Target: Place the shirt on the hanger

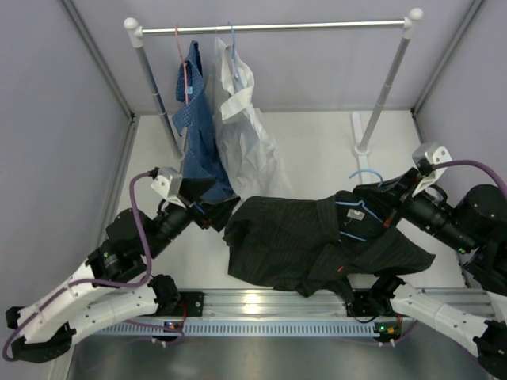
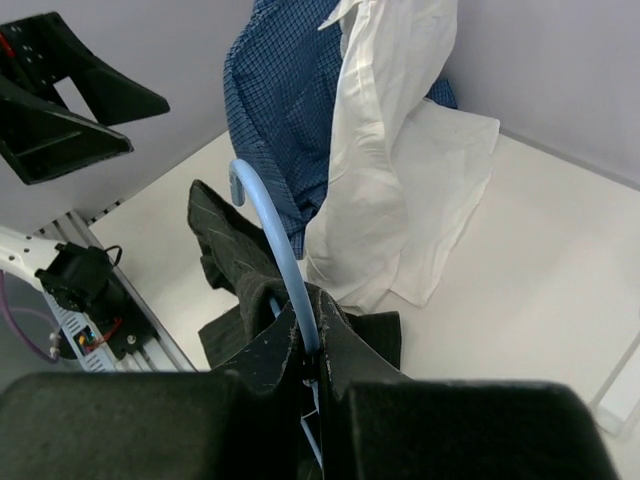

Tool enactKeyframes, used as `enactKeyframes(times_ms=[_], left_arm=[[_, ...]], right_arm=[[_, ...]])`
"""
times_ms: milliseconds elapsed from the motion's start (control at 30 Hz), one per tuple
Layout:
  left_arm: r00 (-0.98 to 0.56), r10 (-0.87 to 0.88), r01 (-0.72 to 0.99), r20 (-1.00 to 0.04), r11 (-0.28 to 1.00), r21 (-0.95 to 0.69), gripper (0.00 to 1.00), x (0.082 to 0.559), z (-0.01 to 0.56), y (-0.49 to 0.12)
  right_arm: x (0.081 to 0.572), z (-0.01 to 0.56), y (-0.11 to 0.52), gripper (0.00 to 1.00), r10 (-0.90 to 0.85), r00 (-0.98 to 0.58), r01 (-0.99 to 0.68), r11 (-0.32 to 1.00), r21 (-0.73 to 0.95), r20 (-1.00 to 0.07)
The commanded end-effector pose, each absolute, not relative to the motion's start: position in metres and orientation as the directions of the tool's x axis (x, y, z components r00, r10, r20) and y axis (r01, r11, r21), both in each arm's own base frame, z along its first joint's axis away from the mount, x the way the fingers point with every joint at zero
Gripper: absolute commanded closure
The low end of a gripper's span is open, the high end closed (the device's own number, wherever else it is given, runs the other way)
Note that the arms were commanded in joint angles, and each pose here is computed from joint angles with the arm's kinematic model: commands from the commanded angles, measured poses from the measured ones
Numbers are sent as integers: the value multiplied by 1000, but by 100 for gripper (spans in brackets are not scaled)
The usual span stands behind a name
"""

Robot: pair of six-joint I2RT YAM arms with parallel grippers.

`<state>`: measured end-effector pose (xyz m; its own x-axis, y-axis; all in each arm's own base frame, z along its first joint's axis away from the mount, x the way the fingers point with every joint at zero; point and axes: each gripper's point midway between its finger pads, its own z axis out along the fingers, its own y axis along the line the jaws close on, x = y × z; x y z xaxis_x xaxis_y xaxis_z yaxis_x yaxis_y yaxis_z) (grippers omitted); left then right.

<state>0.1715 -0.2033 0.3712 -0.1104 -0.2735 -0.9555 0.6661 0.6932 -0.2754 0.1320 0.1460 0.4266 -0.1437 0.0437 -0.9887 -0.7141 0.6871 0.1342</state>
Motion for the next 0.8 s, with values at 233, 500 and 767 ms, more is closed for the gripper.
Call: enactKeyframes(times_ms=[233, 500, 767], left_arm=[[-16, -47, 966, -999, 257, -27, 2, 128, 426, -304], [-50, 100, 982, -994, -178, -67, 2, 97, 409, -378], [-132, 226, 910, -965, -359, -209, 17, 78, 359, -400]], right_arm=[[121, 433, 166, 100, 55, -121, -799, 588, 130, -991], [104, 427, 171, 100, 53, -98, -854, 507, 111, -994], [90, 436, 169, 100, 67, -69, -882, 462, 92, -995]])
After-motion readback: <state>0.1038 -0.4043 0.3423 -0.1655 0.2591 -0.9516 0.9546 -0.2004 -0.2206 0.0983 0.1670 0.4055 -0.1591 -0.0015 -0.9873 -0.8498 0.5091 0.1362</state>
